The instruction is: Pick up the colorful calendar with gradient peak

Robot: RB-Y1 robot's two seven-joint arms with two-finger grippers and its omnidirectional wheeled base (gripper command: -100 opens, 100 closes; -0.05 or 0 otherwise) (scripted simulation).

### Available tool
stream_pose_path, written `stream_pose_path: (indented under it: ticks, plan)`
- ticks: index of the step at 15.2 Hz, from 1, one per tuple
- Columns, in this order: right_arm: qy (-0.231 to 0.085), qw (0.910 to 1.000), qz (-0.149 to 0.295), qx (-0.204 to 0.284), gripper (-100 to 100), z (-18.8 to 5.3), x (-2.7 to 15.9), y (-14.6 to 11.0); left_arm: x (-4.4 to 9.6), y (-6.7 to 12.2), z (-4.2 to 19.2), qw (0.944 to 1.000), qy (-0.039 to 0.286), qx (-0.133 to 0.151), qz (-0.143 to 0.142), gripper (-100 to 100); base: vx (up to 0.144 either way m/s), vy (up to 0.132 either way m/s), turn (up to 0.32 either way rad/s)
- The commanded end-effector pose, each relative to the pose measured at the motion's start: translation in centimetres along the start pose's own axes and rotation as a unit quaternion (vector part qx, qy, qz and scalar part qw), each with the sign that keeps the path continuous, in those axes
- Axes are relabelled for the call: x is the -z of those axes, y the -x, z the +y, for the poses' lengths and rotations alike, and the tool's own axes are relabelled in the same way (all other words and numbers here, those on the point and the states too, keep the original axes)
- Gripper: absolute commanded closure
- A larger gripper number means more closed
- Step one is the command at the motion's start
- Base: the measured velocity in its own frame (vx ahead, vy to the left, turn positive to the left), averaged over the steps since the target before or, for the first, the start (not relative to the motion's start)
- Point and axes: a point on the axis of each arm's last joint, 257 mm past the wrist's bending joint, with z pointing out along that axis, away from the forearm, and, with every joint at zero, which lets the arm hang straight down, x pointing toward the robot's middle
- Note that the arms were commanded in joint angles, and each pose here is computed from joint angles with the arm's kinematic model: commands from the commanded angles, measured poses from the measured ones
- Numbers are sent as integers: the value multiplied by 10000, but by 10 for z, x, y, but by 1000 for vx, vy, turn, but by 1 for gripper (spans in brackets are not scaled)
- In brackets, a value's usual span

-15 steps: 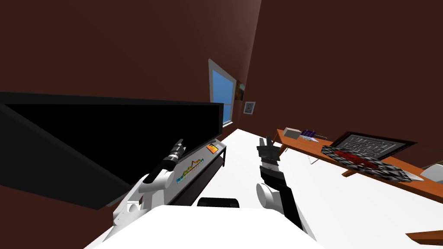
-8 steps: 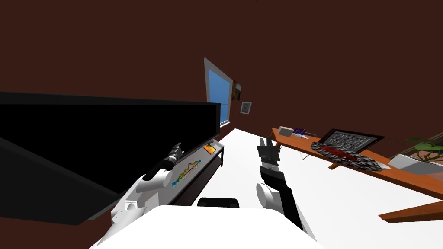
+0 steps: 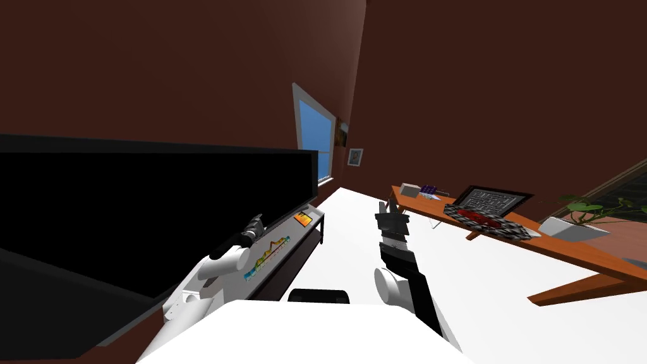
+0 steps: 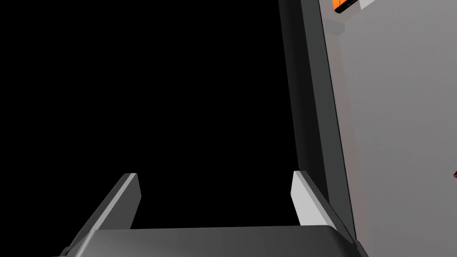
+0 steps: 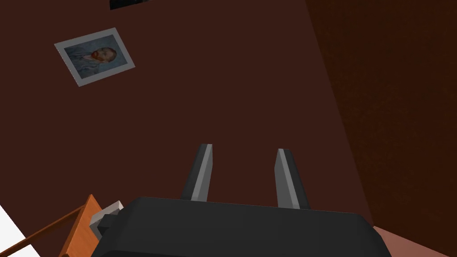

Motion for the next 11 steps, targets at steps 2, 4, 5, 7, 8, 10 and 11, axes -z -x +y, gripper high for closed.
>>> stream_pose_path:
  ticks: [2,4,5,7,8,10,11]
  plan:
    - [0,10000,0,0,0,0,0,0,-3,18,23,9986,423,255,-184,-100,22,-9,-124]
    - [0,10000,0,0,0,0,0,0,-5,30,36,9963,652,479,-305,-100,21,-4,-81]
    - [0,10000,0,0,0,0,0,0,-4,31,41,9955,747,480,-332,-100,27,-5,-133]
    - [0,10000,0,0,0,0,0,0,-5,42,54,9919,959,707,-449,-100,21,-6,-75]
    - [0,10000,0,0,0,0,0,0,-4,43,57,9911,1029,708,-469,-100,24,-6,-108]
    - [0,10000,0,0,0,0,0,0,-3,44,61,9902,1103,709,-489,-100,16,-1,-10]
    - [0,10000,0,0,0,0,0,0,-2,55,76,9846,1339,939,-612,-100,19,-3,-105]
